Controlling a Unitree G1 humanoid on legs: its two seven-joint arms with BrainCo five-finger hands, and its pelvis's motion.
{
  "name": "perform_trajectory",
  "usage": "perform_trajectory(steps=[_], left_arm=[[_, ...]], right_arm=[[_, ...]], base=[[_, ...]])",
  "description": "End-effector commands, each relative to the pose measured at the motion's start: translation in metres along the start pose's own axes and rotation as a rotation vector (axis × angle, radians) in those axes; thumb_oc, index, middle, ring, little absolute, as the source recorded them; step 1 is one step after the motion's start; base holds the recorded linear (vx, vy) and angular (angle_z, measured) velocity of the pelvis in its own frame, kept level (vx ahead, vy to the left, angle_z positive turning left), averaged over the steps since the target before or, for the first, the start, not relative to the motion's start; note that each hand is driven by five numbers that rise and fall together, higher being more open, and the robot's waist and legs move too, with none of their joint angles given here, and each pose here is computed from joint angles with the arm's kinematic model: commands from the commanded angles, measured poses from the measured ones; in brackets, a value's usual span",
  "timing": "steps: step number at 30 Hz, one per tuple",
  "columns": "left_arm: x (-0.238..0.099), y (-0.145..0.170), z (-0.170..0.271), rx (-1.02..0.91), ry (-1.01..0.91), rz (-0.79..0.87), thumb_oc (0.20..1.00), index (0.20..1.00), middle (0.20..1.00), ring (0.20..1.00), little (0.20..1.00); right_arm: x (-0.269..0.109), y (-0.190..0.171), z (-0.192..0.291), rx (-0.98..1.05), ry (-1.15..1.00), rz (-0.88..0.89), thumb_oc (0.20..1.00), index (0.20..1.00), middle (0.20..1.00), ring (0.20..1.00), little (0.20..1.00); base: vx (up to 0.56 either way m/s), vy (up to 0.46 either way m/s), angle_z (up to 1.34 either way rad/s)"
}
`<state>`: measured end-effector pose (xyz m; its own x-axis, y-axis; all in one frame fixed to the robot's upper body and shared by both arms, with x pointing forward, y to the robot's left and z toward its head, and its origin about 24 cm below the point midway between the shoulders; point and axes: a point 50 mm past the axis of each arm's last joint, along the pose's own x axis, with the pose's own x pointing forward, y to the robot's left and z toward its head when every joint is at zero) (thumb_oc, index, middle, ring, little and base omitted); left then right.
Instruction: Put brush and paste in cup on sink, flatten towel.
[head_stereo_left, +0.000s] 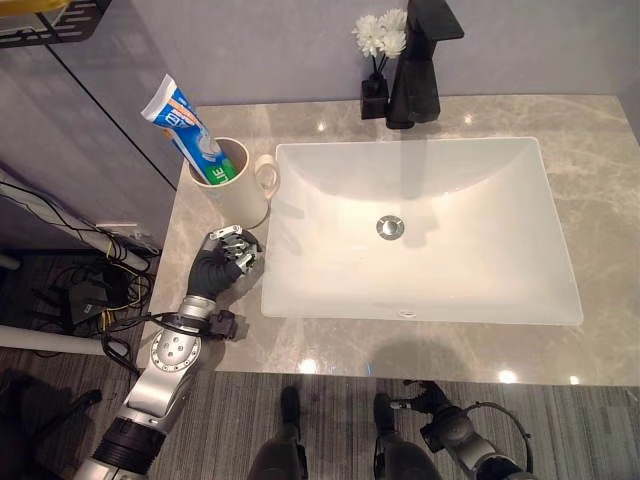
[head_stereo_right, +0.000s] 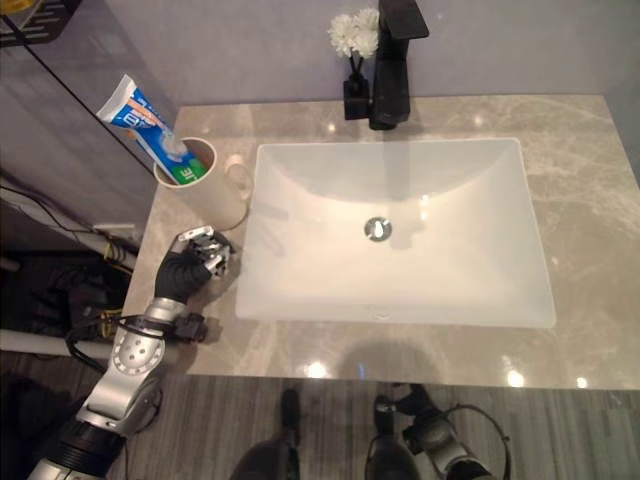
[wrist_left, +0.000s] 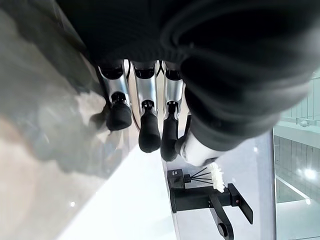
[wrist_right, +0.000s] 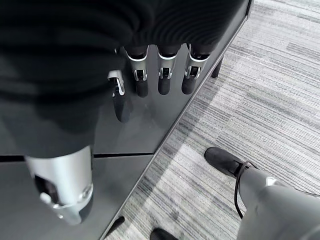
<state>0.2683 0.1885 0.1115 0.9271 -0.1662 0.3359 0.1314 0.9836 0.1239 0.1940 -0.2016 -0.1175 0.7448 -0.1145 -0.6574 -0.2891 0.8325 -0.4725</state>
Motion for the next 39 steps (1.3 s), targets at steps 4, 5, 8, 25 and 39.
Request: perform_trajectory(steps=[4,5,8,25,39], left_arm=[[0.025,0.001,0.011,-0.005,-0.098,0.080,0.200,0.200,0.200,0.200,0.200],[0.030,0.006,0.016,0.014,-0.122,0.094,0.200,0.200,0.200,0.200,0.200],[0.039,0.014,0.024,-0.010,-0.150,0.139,0.200,0.200,0.200,0.200,0.200],[0.079,0.040,0.056,0.079,-0.241,0.205,0.200,0.200,0.200,0.200,0.200],[0.005,0.084,0.020,0.151,-0.052,0.249,0.200,0.200,0.200,0.200,0.200]], right_arm=[[0.008,-0.010,0.036,0.019,-0.142,-0.053,1.000,1.000,1.000,1.000,1.000],[0.008,-0.011,0.038,0.013,-0.151,-0.054,1.000,1.000,1.000,1.000,1.000],[0.007,-0.010,0.038,0.015,-0.153,-0.046,1.000,1.000,1.000,1.000,1.000],[0.009,-0.006,0.057,0.027,-0.213,-0.024,1.000,1.000,1.000,1.000,1.000],[0.005,-0.018,0.032,0.051,-0.150,-0.061,1.000,1.000,1.000,1.000,1.000]], base=[[-0.01,0.003,-0.03],[-0.01,0.020,-0.04],[0.00,0.007,-0.07],[0.01,-0.001,-0.05],[0.01,0.005,0.00]])
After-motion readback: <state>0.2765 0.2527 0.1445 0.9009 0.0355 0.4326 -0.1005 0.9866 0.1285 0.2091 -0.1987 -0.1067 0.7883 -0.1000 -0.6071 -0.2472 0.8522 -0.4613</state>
